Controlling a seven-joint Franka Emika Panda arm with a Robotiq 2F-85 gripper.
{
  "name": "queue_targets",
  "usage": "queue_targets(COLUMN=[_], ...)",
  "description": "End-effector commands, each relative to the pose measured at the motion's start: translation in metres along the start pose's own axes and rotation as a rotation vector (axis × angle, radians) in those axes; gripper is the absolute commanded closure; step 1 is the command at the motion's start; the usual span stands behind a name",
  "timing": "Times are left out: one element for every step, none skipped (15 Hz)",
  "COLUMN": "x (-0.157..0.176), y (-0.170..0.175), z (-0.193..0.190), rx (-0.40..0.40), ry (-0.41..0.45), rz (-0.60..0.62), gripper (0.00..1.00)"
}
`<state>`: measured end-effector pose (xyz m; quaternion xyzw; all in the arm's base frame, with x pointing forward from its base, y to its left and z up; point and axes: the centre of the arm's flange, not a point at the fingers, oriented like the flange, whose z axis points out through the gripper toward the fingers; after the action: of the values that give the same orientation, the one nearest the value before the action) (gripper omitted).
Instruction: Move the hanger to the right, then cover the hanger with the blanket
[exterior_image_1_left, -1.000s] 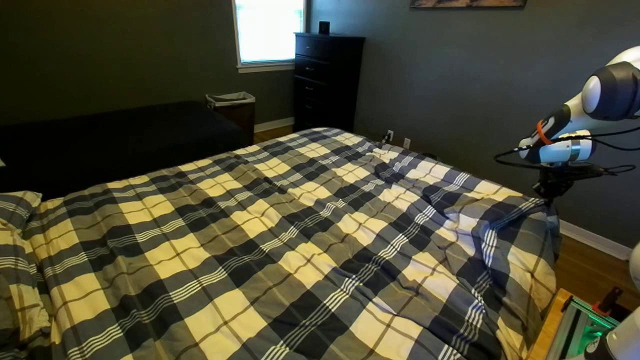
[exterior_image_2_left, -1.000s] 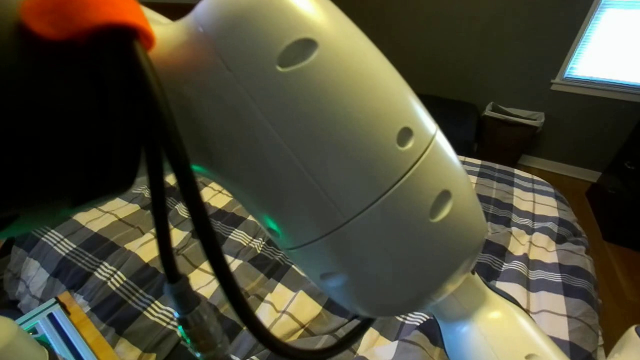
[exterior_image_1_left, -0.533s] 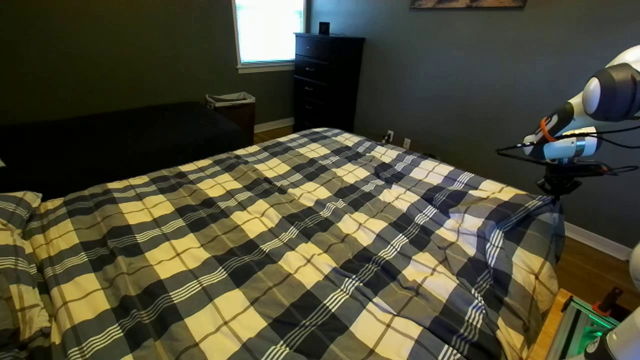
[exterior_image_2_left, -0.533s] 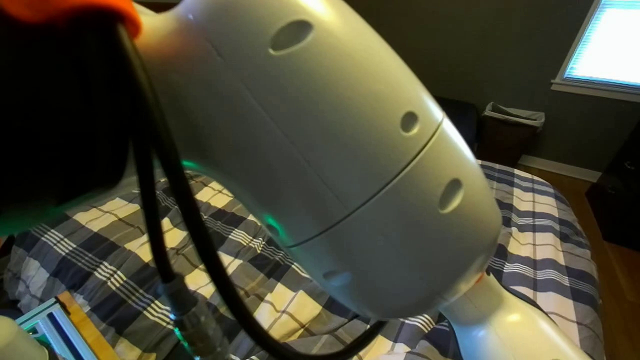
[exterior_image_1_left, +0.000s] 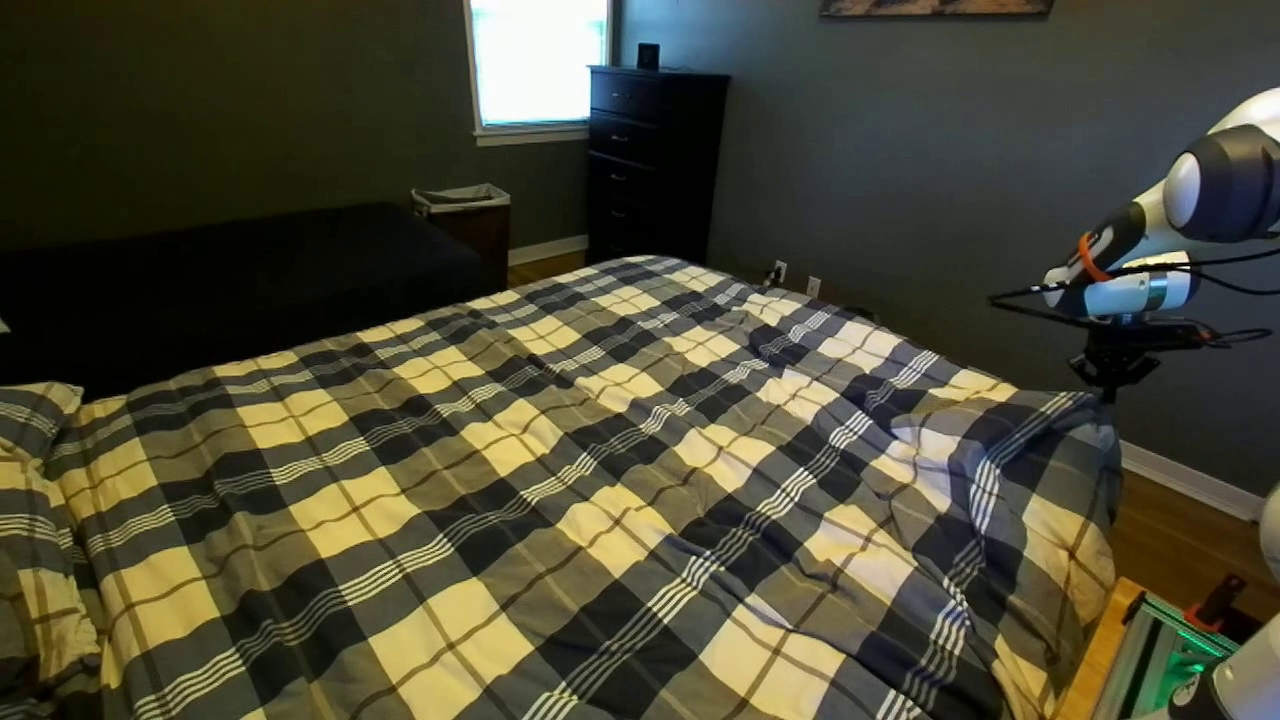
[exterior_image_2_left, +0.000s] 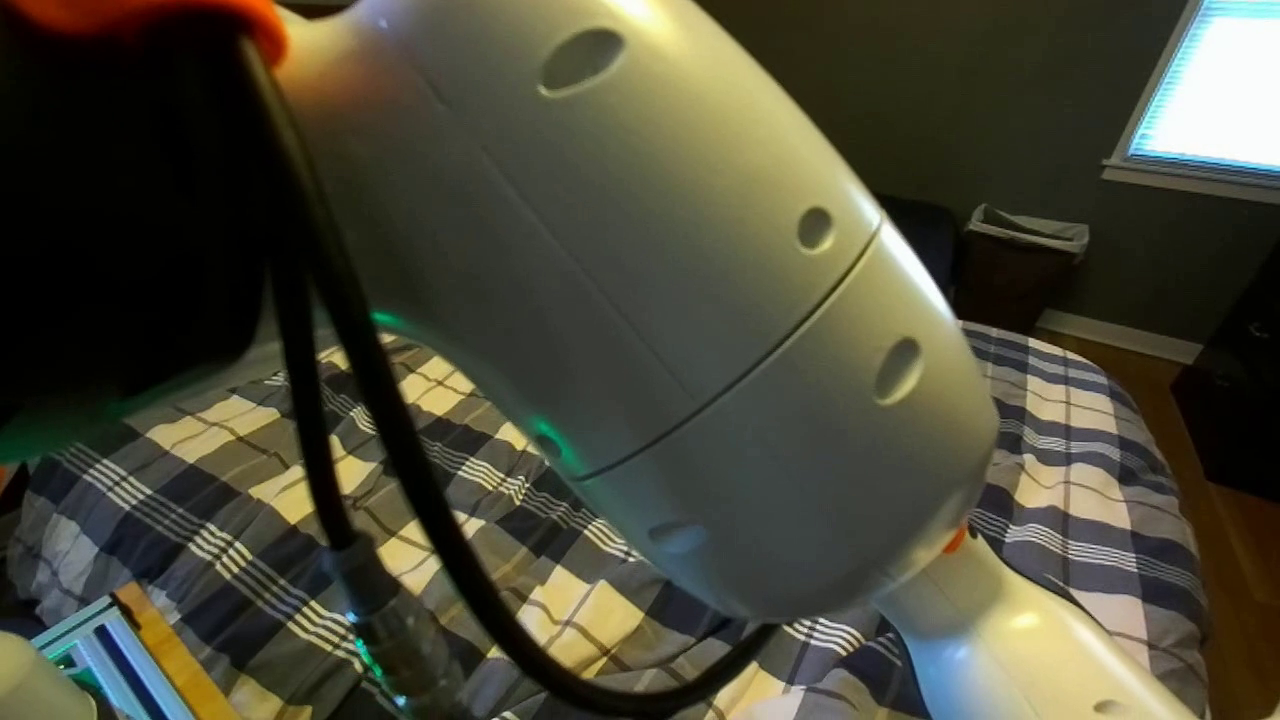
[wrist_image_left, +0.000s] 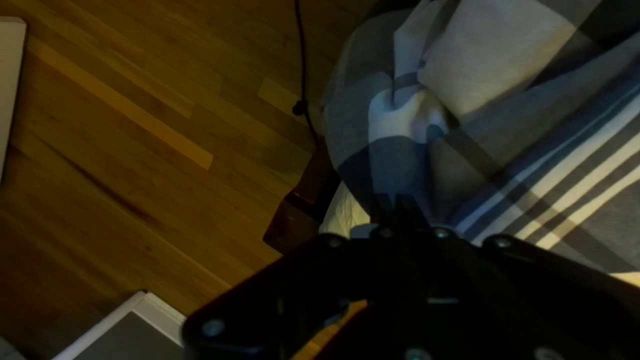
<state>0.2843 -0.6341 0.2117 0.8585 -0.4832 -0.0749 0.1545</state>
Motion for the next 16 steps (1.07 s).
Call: queue_targets(x=[-0.007, -0.009, -0.013, -0.017, -0.021, -0.023, -0.022, -0.021, -0.02, -0.02, -0.023, -0.026, -0.03, -0.035, -0.039, -0.042], y=[0.0, -0.001, -0.004, -0.009, -0.014, -0.02, -0.025, -0.032, -0.037, -0.04, -0.042, -0.034, -0.03, -0.017, -0.007, 0.005], z=[-0.004, -0.006, -0.009, -0.013, -0.016, -0.015, -0.011, -0.005, 0.004, 0.013, 0.023, 0.028, 0.039, 0.043, 0.049, 0.056], rx=[0.003, 0.005, 0.004, 0.008, 0.015, 0.028, 0.04, 0.053, 0.065, 0.092, 0.127, 0.137, 0.15, 0.147, 0.144, 0.139], ry=[0.016, 0.02, 0.03, 0.048, 0.066, 0.085, 0.098, 0.11, 0.112, 0.11, 0.109, 0.093, 0.082, 0.06, 0.047, 0.028], rz=[-0.009, -0.014, -0.02, -0.038, -0.061, -0.096, -0.132, -0.185, -0.218, -0.252, -0.281, -0.275, -0.265, -0.241, -0.219, -0.194], gripper=[0.66, 0.59, 0.53, 0.44, 0.37, 0.3, 0.22, 0.15, 0.06, 0.01, 0.0, 0.0, 0.0, 0.0, 0.0, 0.0])
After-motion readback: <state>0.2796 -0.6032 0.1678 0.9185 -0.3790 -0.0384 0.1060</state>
